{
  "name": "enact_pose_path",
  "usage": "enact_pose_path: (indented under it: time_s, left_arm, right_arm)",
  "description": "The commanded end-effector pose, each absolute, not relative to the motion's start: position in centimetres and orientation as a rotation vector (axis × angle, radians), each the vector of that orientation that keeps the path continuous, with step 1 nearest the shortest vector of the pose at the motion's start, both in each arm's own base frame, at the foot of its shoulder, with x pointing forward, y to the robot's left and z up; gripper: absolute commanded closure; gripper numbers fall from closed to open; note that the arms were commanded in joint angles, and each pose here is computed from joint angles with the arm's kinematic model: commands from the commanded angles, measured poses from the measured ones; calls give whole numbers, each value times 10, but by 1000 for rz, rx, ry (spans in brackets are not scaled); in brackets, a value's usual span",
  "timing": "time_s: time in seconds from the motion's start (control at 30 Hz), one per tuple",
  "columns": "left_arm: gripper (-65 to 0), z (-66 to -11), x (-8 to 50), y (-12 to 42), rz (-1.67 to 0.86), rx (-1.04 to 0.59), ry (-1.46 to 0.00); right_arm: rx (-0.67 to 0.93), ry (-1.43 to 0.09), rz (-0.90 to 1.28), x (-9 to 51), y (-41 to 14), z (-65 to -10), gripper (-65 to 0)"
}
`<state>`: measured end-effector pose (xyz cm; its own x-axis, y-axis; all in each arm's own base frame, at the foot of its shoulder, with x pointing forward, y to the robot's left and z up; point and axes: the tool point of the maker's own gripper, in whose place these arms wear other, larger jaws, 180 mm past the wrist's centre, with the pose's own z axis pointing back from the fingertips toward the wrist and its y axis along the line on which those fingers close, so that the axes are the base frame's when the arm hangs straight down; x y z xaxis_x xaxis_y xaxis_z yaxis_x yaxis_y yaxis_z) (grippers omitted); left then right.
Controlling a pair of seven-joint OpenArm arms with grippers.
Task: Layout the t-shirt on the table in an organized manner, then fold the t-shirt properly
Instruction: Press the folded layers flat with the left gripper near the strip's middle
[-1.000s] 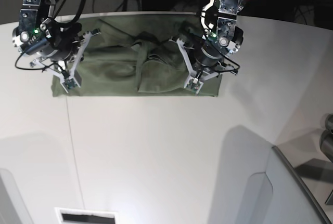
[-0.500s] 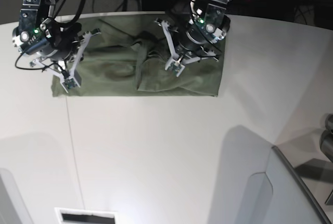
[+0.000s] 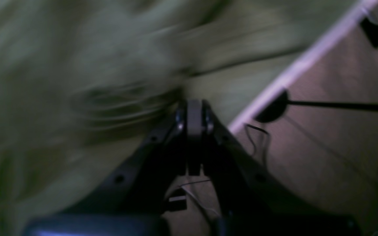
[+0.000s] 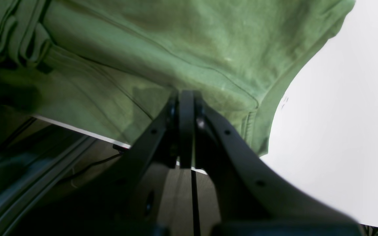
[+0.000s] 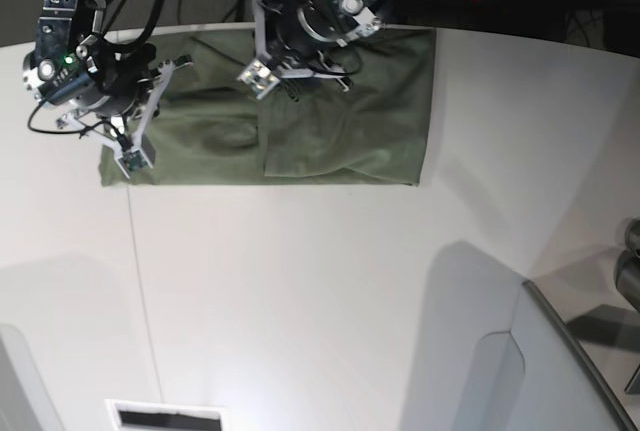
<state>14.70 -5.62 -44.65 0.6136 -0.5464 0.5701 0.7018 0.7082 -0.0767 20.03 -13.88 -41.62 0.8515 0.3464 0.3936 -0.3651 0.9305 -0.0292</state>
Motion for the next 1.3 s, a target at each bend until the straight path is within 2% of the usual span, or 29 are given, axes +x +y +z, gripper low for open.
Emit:
enact_pose_path:
  time_s: [0.0, 0.23, 0.33, 0.47, 0.73, 1.03, 1.27]
  left_arm:
    - [0, -437, 151, -62, -730, -322, -583]
    - [0, -414, 164, -27, -701, -245, -663]
    - [0, -417, 185, 1, -592, -160, -680]
    - [0, -425, 199, 8, -585, -135, -676]
    - [0, -436, 213, -5, -585, -144, -656]
    - [0, -457, 168, -21, -647, -196, -564]
    - [0, -446, 162, -27, -645, -218, -583]
  right_arm:
    - [48, -437, 380, 207, -138, -410, 0]
    - [40, -436, 375, 207, -142, -410, 0]
    - [41, -434, 378, 206, -141, -410, 0]
    - [44, -433, 381, 206, -139, -410, 0]
    - [43, -432, 375, 205, -141, -411, 0]
    - [43, -430, 375, 205, -141, -411, 0]
    - [49, -431, 379, 205, -138, -411, 0]
